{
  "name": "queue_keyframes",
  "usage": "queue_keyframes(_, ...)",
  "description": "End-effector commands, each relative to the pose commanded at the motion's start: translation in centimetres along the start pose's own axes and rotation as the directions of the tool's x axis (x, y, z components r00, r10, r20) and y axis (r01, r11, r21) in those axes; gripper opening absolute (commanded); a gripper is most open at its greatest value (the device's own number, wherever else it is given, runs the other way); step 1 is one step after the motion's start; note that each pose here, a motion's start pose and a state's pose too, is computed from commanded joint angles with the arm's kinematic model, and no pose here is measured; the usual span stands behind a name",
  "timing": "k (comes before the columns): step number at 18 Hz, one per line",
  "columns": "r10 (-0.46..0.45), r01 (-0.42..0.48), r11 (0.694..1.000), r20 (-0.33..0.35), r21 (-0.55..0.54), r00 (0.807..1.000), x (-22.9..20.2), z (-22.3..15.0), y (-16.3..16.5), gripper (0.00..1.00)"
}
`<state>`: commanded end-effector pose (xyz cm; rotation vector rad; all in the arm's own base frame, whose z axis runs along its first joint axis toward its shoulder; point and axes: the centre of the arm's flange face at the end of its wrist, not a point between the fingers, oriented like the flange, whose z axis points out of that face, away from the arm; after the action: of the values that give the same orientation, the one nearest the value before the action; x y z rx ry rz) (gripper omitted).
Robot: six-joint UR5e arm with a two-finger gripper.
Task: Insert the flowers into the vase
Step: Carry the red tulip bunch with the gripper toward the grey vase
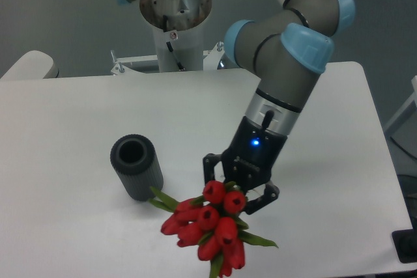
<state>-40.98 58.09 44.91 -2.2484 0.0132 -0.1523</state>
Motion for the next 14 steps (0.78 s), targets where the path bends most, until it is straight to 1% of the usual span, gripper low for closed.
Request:
queue_keyframes(3,-0.018,0.018,1.000,-0.006,0.009,1.000,1.4,0.3,-0.9,0.23)
queue_keyframes(6,-0.009,0.010,1.000,-0.038,0.023,0.999,3.3,0.9,-1.9,0.23)
queue_keyframes(8,-0.024,0.031,0.997,-0.102,0.072,0.994,3.9,0.5,-2.4,0.22)
queue_keyframes(10,-0.056,0.078,0.989,-0.170,0.125,0.984,4.4,-0.8,-2.9,0.22)
queue_keyframes(11,-0.068,0.096,0.986,-0.193,0.138,0.979,4.3,-1.1,-2.4,0.22)
queue_keyframes(14,-0.058,0.104,0.979,-0.250,0.175,0.967,6.1,-2.5,-2.1,0.22)
